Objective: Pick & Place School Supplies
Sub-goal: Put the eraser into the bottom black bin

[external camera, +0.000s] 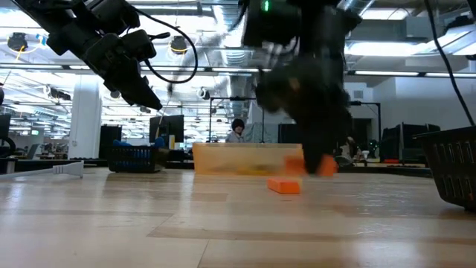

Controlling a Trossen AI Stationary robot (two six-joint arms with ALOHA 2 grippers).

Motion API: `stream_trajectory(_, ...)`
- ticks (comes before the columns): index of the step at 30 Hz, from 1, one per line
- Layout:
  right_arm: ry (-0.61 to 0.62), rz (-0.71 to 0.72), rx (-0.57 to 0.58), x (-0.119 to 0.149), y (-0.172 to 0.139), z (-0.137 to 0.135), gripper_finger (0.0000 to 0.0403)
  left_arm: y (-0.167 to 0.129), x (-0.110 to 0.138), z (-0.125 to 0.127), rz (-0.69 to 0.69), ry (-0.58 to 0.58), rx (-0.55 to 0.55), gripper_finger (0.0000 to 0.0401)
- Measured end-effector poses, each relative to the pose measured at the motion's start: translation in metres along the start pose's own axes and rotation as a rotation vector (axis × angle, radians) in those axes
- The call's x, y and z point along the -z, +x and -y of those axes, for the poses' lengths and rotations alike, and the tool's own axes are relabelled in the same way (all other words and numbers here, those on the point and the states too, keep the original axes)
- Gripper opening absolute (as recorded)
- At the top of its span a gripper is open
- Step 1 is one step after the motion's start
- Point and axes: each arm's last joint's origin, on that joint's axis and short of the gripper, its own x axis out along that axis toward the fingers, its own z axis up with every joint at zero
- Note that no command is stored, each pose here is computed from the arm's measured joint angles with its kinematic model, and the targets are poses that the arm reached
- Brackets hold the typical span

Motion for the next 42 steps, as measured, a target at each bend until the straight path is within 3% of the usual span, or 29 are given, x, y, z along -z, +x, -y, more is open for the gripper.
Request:
stream_trajectory(7,0.066,0.165,-0.13,-0.002,-0.074,0.01,0.0025,0.0,-0.001,0.0,0.009,0.002,0.0,0.0115)
stream_trajectory(11,0.117,0.199,-0.181,0.025,-0.114,0.005,0.0025,0.0,-0.001,0.0,0.011,0.003,0.0,0.0115)
stream_trajectory(15,0.187,0.112,-0.134,0.071,-0.129,-0.006,0.0025,0.0,-0.002,0.0,0.015,0.003,0.0,0.0115)
stream_trajectory(20,0.29,0.008,-0.066,0.128,-0.128,-0.029,0.0025,0.0,-0.002,0.0,0.016,0.004,0.0,0.0115)
stream_trajectory(25,0.408,0.017,-0.067,0.16,-0.114,-0.054,0.0025,0.0,-0.002,0.0,0.022,0.007,-0.001,0.0115)
stream_trajectory(31,0.454,0.018,-0.114,0.162,-0.084,-0.078,0.0025,0.0,-0.003,0.0,0.027,0.008,-0.001,0.0115)
stream_trajectory(37,0.515,-0.006,-0.052,0.161,-0.054,-0.086,0.0028,0.0,-0.003,0.0,0.027,0.008,0.0,0.0115)
stream_trajectory(42,0.549,-0.005,-0.028,0.164,-0.048,-0.088,0.0054,0.0,-0.003,0.0,0.026,0.006,-0.001,0.0115)
